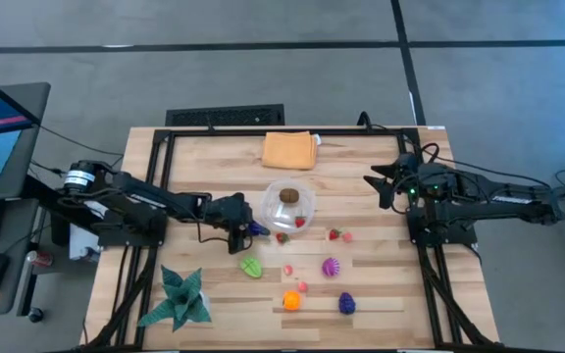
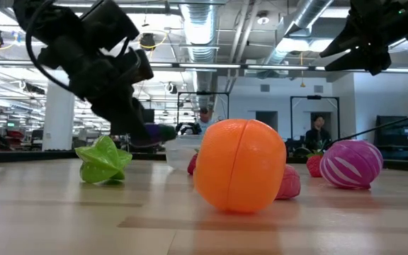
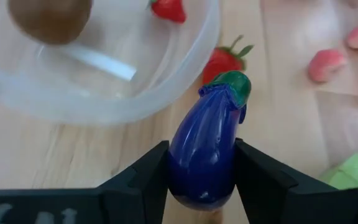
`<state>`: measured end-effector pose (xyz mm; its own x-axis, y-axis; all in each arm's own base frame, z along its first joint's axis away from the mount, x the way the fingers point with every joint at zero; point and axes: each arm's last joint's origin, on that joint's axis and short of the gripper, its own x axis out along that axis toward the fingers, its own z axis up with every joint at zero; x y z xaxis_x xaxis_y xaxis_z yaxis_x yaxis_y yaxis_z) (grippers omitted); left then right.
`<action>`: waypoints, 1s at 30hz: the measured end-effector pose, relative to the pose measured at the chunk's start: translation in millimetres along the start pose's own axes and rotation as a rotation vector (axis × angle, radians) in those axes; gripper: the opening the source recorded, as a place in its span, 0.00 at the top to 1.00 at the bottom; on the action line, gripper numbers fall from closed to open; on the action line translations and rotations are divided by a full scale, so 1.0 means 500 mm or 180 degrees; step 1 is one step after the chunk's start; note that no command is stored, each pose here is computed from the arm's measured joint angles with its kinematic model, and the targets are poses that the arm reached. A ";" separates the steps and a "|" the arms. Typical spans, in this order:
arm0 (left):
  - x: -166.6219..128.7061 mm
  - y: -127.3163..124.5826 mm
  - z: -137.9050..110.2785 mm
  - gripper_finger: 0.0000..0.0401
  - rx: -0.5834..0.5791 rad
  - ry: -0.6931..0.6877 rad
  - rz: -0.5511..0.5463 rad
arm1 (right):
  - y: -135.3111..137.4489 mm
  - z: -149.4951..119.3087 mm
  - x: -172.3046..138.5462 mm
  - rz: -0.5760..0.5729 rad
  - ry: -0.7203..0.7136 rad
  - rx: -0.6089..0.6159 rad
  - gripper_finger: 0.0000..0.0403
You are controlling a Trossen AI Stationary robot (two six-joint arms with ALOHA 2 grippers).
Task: Pick and placing Produce into tupperware
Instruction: Put the violet eggplant into the transparent container
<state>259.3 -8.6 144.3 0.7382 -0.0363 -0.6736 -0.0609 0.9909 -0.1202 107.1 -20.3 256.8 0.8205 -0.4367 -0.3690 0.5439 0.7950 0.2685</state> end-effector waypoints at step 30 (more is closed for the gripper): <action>-0.034 0.082 0.154 0.62 0.0327 -0.0393 0.0400 | -0.001 -0.002 0.000 -0.0021 0.0039 -0.0049 0.37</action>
<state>295.9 42.3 206.9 0.8063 0.0985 -0.5833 -0.0937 0.9949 0.0385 106.5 -20.3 255.6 0.8147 -0.4367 -0.3815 0.5463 0.7987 0.2522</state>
